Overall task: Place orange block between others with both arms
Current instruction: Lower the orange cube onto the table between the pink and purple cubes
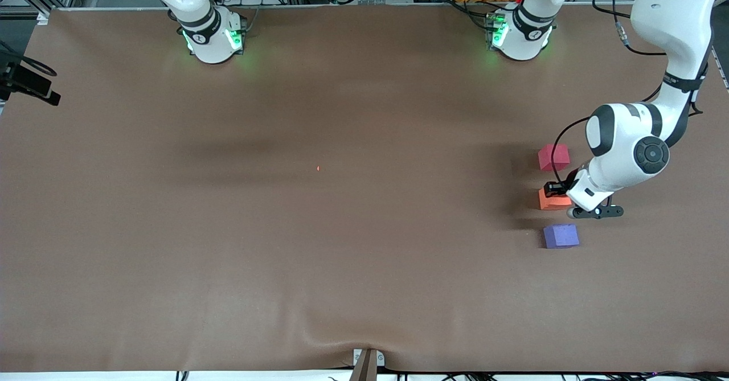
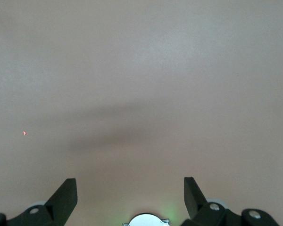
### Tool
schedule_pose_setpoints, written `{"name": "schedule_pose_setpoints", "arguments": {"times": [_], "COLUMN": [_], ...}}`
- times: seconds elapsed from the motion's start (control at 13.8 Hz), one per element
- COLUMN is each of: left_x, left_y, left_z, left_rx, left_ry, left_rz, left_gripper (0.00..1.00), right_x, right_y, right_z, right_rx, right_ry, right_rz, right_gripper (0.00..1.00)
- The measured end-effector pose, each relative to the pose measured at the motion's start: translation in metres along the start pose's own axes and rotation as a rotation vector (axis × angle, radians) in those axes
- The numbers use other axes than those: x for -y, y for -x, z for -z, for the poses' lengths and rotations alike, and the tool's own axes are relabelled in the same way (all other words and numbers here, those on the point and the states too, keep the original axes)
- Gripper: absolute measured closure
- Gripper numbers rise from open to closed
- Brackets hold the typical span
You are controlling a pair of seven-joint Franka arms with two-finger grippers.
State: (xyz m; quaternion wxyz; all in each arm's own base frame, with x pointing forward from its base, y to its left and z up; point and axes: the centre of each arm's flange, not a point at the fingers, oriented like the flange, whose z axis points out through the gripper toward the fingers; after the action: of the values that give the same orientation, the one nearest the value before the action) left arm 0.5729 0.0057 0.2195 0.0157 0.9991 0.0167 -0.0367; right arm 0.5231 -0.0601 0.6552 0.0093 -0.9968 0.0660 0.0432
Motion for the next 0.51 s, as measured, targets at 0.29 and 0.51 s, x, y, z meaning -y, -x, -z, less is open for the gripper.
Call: {"name": "schedule_pose_setpoints", "arguments": {"times": [0.29, 0.51], "left_x": [0.0003, 0.0004], "left_y": [0.0004, 0.0003], "left_z": [-0.0034, -0.0033], "left_rx": [0.005, 0.005], "left_ry": [0.001, 0.001], "left_rz": [0.001, 0.001], "left_gripper": [0.49, 0.49], "right_x": [-0.0051, -0.0088], "right_y": [0.0001, 0.0001], "right_z": [-0.0006, -0.0006], "right_rx": [0.005, 0.005], "right_ry": [0.000, 0.000], "right_rz": [-0.010, -0.016], "right_gripper": [0.00, 0.00]}}
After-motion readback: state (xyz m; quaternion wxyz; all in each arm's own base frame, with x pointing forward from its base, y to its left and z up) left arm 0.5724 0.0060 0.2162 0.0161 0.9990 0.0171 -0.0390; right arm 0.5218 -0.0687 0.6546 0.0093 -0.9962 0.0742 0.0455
